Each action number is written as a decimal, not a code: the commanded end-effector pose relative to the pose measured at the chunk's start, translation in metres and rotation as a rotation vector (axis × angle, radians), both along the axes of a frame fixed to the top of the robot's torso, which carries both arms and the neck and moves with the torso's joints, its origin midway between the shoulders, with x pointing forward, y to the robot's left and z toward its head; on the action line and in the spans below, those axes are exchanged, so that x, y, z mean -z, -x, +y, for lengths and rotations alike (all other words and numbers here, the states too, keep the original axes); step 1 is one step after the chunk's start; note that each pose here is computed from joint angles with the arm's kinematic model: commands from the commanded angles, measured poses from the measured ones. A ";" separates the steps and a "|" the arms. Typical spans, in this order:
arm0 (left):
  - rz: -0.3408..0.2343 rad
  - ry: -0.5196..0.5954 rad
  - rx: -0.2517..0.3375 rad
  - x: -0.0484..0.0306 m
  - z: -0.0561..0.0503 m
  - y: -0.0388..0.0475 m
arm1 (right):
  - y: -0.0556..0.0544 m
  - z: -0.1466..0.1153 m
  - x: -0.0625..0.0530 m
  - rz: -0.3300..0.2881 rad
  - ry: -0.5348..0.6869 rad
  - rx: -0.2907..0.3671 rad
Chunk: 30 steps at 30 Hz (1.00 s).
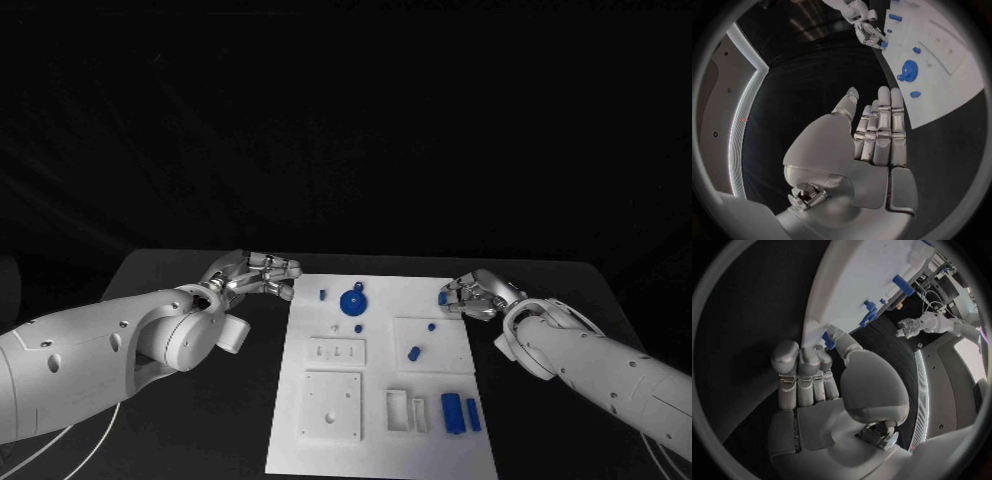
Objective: Assemble the parts on the task board
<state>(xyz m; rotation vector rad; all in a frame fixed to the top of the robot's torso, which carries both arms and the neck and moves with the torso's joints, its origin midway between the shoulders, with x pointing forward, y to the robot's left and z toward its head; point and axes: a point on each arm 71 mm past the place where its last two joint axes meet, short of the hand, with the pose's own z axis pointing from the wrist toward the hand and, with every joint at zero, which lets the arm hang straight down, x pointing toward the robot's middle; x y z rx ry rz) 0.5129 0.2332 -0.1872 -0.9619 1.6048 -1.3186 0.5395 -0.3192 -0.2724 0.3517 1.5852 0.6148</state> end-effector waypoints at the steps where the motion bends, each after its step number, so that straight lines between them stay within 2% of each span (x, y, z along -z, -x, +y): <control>1: -0.004 0.007 0.024 -0.0008 -0.004 0.0007 | 0.001 0.001 0.003 0.009 -0.003 0.004; 30: 0.006 0.000 0.026 0.0001 -0.004 0.0006 | -0.001 0.007 0.005 0.012 -0.010 0.003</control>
